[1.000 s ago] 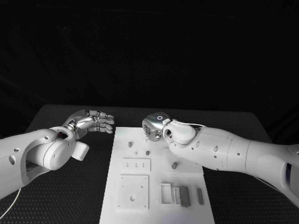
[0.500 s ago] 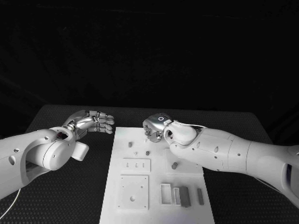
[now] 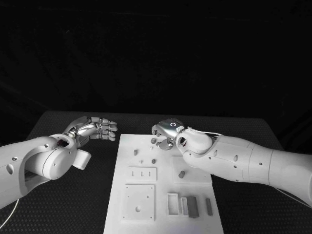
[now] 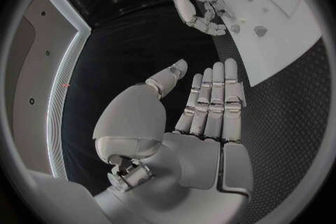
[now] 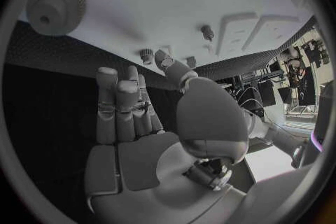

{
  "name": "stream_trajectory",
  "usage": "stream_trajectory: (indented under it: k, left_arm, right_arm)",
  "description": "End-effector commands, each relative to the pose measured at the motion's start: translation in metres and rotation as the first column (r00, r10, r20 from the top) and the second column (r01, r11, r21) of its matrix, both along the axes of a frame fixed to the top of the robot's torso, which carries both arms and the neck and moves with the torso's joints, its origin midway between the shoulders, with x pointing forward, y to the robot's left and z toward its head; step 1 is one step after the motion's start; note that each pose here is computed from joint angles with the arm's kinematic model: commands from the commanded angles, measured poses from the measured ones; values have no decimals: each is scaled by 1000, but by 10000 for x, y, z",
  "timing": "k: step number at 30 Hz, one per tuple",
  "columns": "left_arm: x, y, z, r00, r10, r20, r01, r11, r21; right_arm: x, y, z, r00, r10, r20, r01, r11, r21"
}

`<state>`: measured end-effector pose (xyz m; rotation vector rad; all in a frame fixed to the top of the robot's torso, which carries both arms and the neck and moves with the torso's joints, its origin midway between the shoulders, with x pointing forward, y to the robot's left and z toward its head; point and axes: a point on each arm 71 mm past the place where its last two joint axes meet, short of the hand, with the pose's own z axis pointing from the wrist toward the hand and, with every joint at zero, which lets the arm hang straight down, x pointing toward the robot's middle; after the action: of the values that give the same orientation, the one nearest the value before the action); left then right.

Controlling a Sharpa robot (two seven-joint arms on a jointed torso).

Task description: Assemble the parts on the task board

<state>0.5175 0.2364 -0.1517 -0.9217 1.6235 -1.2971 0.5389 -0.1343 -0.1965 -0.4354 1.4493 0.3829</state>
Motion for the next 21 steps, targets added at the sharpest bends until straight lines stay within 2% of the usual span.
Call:
stream_trajectory:
  k: [1,5,8,13,21]
  left_arm:
    - [0,7,25,1000,-2,9,2,1000,-3]
    - [11,23,25,1000,2,13,-2,1000,-3]
    - [23,40,22,1000,6,14,-6,1000,-2]
    - [35,71,19,1000,15,16,-15,1000,1]
    - [31,79,13,1000,14,14,-14,1000,1]
  right_arm:
    - [-31,-29,131,999,6,39,-8,999,41]
    - [-59,-169,286,999,-3,34,1,999,48]
    - [-76,-313,334,1000,-18,11,18,999,37]
    - [-129,-549,352,998,-42,-50,43,999,26]
    - [-167,-710,301,991,-62,-122,59,998,-30]
